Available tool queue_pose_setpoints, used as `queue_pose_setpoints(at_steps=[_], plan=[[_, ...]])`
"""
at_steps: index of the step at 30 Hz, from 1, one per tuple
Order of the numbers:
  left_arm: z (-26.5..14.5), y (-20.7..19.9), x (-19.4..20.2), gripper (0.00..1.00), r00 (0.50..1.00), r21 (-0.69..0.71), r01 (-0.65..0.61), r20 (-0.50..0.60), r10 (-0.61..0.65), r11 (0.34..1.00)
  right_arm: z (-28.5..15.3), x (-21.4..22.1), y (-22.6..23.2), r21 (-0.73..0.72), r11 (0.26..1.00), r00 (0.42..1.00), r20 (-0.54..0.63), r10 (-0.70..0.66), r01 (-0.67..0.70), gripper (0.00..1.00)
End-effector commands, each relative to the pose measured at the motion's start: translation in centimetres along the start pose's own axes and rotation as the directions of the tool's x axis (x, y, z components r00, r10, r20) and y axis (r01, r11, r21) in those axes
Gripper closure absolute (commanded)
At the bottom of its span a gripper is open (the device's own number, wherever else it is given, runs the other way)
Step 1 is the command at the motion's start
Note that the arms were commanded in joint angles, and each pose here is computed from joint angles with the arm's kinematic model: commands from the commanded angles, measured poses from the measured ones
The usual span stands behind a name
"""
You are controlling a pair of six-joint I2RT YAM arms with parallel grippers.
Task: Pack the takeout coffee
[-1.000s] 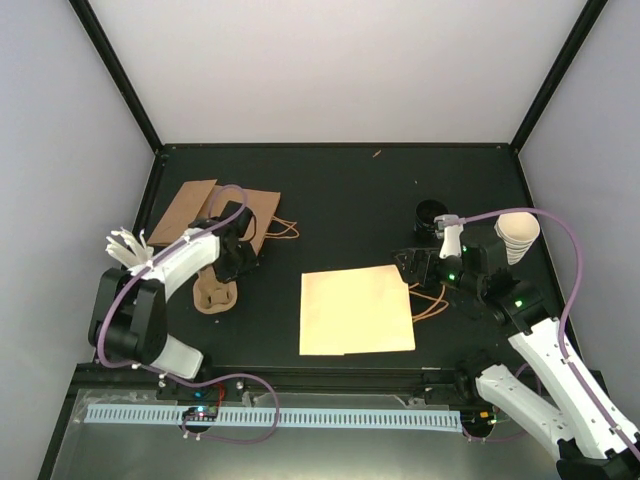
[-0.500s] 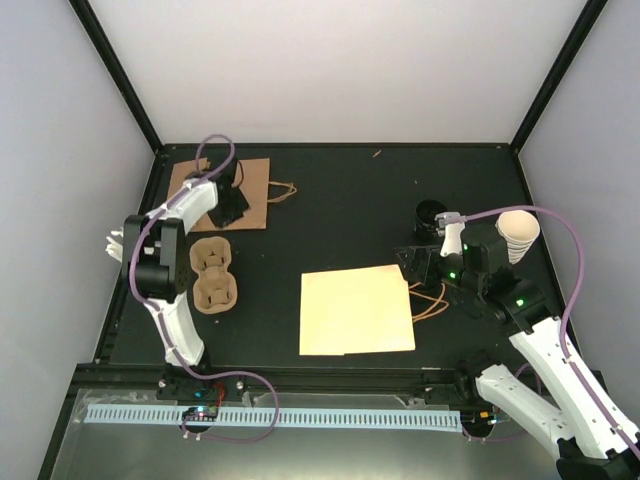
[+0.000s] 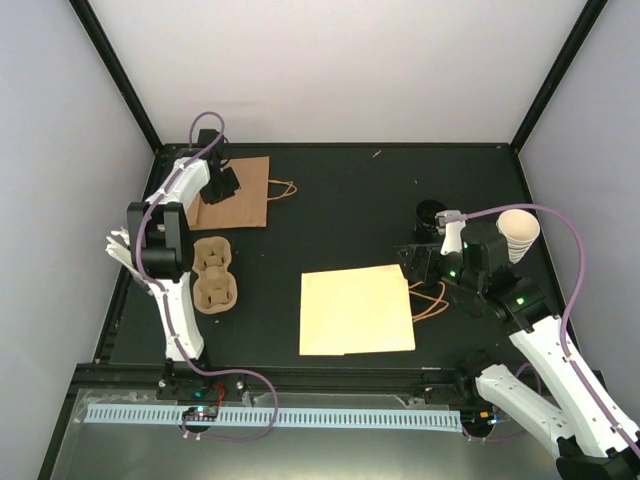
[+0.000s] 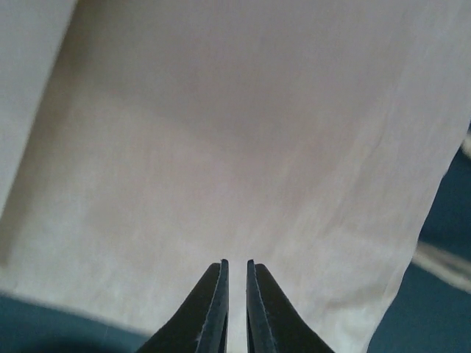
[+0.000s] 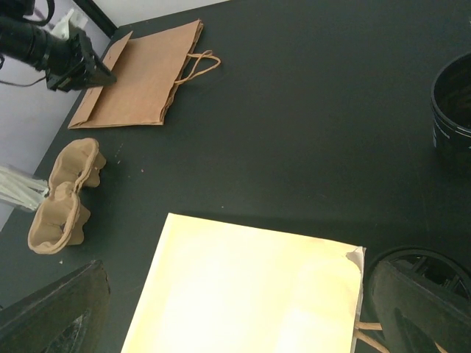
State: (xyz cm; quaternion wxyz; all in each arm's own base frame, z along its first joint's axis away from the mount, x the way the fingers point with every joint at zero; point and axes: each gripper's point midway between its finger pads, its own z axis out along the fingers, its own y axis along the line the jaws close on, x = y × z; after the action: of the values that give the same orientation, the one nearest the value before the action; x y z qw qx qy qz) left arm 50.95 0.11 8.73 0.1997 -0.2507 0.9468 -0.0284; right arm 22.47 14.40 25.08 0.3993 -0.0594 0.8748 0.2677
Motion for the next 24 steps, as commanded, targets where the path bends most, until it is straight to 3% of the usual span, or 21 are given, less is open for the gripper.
queue_pose_setpoints(at_steps=[1,6,8,16,21,24], plan=[[-3.6,-0.9,3.5,0.89,0.998,0.105,-0.044,-0.041,0.049,0.993,-0.5,-0.8,0.8,-0.028,1.0,1.0,0.025,-0.003,0.004,0.0],[-7.0,-3.1,8.7,0.8,0.991,0.319,-0.12,-0.012,0.131,0.94,-0.3,-0.6,1.0,-0.043,0.999,1.0,0.017,0.007,-0.007,0.0],[-9.1,-3.8,10.7,0.72,0.985,0.387,-0.167,0.026,0.17,0.907,-0.2,-0.5,1.0,-0.045,0.999,1.0,0.014,0.009,-0.008,0.0],[-17.5,-5.3,16.7,0.44,0.923,0.512,-0.382,0.174,0.342,0.769,0.1,0.6,0.1,-0.003,1.0,0.999,-0.025,0.023,-0.023,0.0],[-20.8,-6.0,21.6,0.29,0.878,0.598,-0.467,0.23,0.419,0.651,0.2,1.3,-1.9,0.1,0.993,0.997,-0.033,0.064,-0.061,0.0],[-22.0,-6.2,24.3,0.11,0.856,0.664,-0.498,0.277,0.436,0.557,0.6,1.6,-3.1,0.162,0.982,0.994,-0.031,0.109,-0.103,0.0]])
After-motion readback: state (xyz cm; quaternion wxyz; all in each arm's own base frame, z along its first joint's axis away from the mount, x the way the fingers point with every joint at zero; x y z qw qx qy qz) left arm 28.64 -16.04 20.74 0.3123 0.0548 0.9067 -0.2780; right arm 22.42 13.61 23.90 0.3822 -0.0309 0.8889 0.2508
